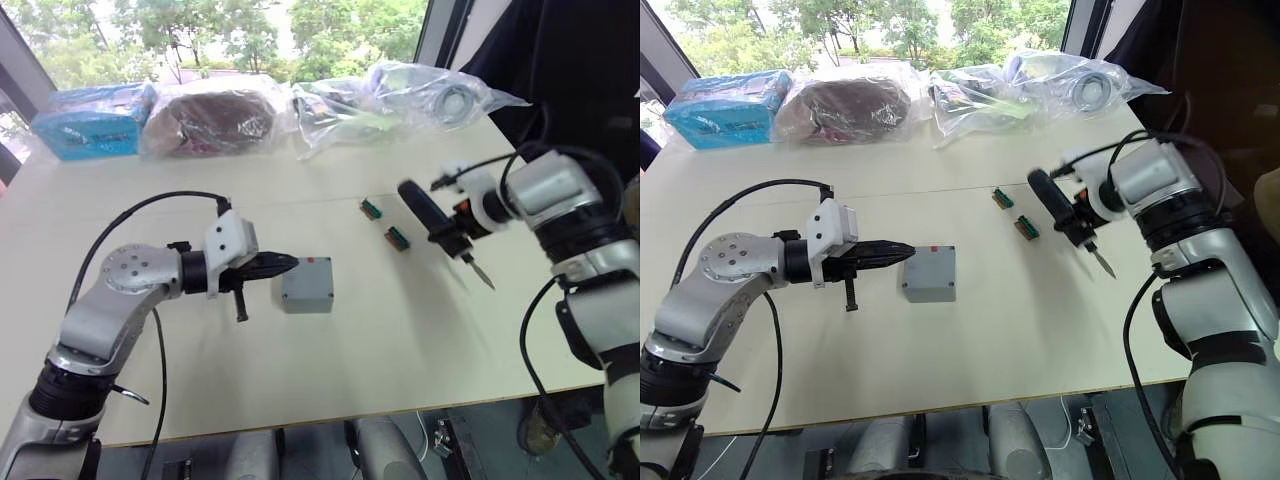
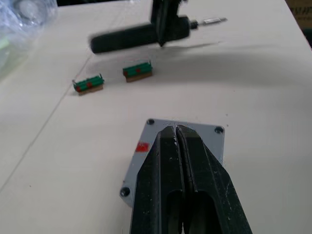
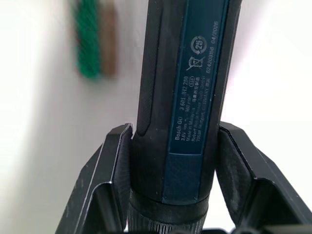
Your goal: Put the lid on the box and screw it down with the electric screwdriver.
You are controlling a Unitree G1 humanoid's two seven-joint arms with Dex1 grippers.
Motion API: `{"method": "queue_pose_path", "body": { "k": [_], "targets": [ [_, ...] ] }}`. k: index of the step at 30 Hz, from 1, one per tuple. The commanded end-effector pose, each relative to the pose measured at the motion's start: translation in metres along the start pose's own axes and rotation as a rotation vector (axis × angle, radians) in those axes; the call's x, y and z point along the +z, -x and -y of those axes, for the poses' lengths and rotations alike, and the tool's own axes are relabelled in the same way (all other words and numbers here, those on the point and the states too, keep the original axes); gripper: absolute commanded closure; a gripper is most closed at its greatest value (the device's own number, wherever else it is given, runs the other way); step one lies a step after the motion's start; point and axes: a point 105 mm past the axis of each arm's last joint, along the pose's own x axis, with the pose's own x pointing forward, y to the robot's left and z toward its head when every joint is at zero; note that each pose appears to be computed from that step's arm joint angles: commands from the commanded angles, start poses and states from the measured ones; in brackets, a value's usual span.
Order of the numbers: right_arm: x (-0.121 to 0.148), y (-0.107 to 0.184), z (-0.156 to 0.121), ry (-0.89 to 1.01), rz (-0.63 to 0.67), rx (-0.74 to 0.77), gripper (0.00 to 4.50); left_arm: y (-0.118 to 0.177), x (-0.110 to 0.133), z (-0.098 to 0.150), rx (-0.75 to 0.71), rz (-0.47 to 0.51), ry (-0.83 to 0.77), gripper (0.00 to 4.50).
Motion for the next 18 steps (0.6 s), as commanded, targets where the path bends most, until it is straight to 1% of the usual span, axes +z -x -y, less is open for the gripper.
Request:
{"method": "queue_pose_path", "body": {
  "k": [1, 3, 4, 6, 8, 11, 13, 14, 18],
  "targets": [
    [0.058, 0.037, -0.035, 0.091, 0.368, 0.093, 2.61, 0.001, 0.001, -0.001, -0.007, 0.009, -0.026, 4.5],
    [0.064, 0.042, -0.043, 0.105, 0.442, 0.106, 2.61, 0.001, -0.001, -0.001, -0.012, 0.007, -0.026, 4.5],
    [0.076, 0.048, -0.065, 0.174, 0.603, 0.152, 2.61, -0.003, -0.005, -0.001, -0.025, 0.006, -0.01, 4.5],
    [0.086, 0.062, -0.094, 0.216, 0.858, 0.198, 2.61, -0.01, -0.012, 0.0, -0.046, 0.004, 0.02, 4.5],
    [0.086, 0.068, -0.11, 0.183, 1.005, 0.238, 2.61, -0.014, -0.017, 0.0, -0.055, 0.004, 0.039, 4.5],
    [0.079, 0.067, -0.133, 0.162, 1.151, 0.295, 2.61, -0.023, -0.023, -0.001, -0.065, 0.002, 0.061, 4.5],
    [0.076, 0.064, -0.143, 0.135, 1.215, 0.306, 2.61, -0.027, -0.028, -0.001, -0.071, -0.003, 0.071, 4.5],
    [0.075, 0.061, -0.147, 0.12, 1.24, 0.307, 2.61, -0.029, -0.03, 0.0, -0.075, -0.009, 0.074, 4.5],
    [0.067, 0.045, -0.16, 0.114, 1.273, 0.29, 2.61, -0.032, -0.04, -0.001, -0.071, -0.043, 0.072, 4.5]
  ]
}}
